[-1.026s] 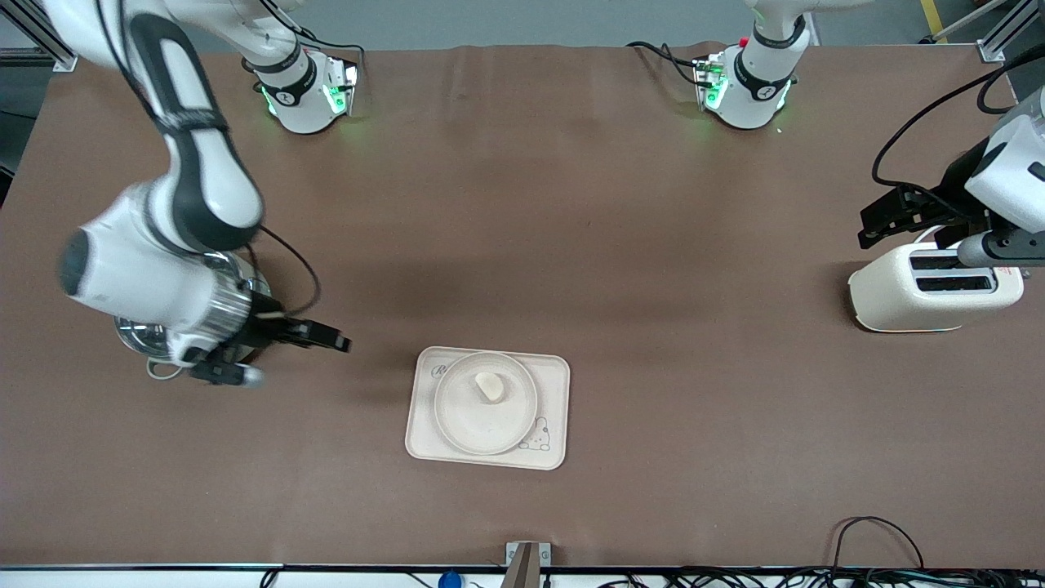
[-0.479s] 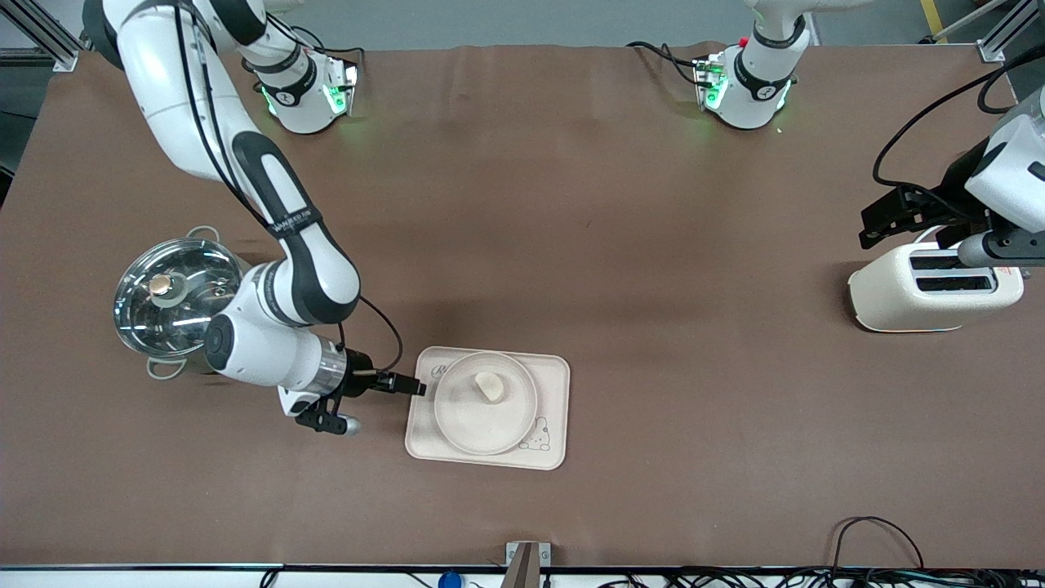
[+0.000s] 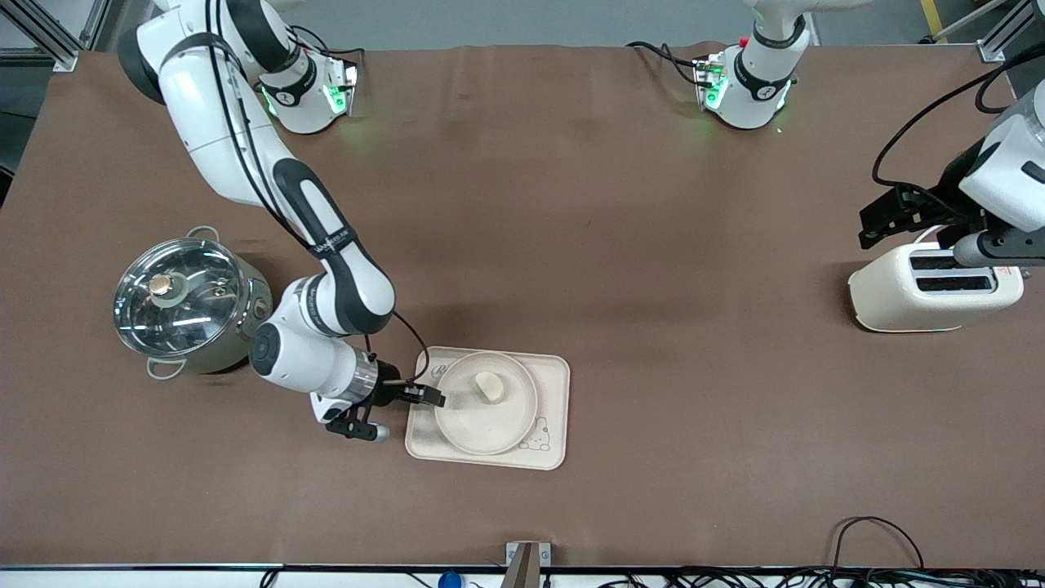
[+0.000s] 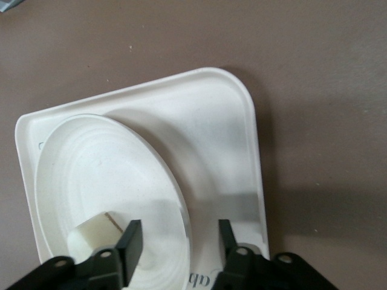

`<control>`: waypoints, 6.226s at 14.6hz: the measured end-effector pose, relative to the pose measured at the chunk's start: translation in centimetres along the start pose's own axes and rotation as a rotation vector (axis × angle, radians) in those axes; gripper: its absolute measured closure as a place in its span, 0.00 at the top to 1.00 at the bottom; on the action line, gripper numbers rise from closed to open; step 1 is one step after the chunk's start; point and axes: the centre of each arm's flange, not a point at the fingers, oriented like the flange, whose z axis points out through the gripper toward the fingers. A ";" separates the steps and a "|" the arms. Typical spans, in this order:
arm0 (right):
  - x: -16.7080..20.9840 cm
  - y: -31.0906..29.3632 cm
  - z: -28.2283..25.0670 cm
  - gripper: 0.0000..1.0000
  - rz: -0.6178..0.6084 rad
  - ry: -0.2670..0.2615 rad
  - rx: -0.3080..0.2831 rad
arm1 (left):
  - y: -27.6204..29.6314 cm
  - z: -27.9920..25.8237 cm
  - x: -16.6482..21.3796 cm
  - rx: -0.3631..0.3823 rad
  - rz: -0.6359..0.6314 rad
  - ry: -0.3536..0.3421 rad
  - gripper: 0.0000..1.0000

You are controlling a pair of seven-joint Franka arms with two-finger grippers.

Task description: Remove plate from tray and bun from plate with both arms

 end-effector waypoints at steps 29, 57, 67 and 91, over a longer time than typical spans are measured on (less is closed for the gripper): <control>-19.1 -0.8 -0.1 0.05 -0.218 -0.161 0.005 | 0.0 0.1 0.1 0.012 0.002 0.000 1.00; -5.8 5.3 -36.6 1.00 -0.255 -0.075 -0.319 | 29.1 25.6 2.1 -0.044 -0.153 -0.084 1.00; -13.1 4.3 -57.4 1.00 -0.233 0.008 -0.533 | 47.4 36.9 -11.2 0.053 -0.598 -0.039 1.00; -14.7 4.0 -59.2 1.00 -0.219 -0.018 -0.558 | 50.6 46.1 -15.2 0.081 -0.945 0.038 0.27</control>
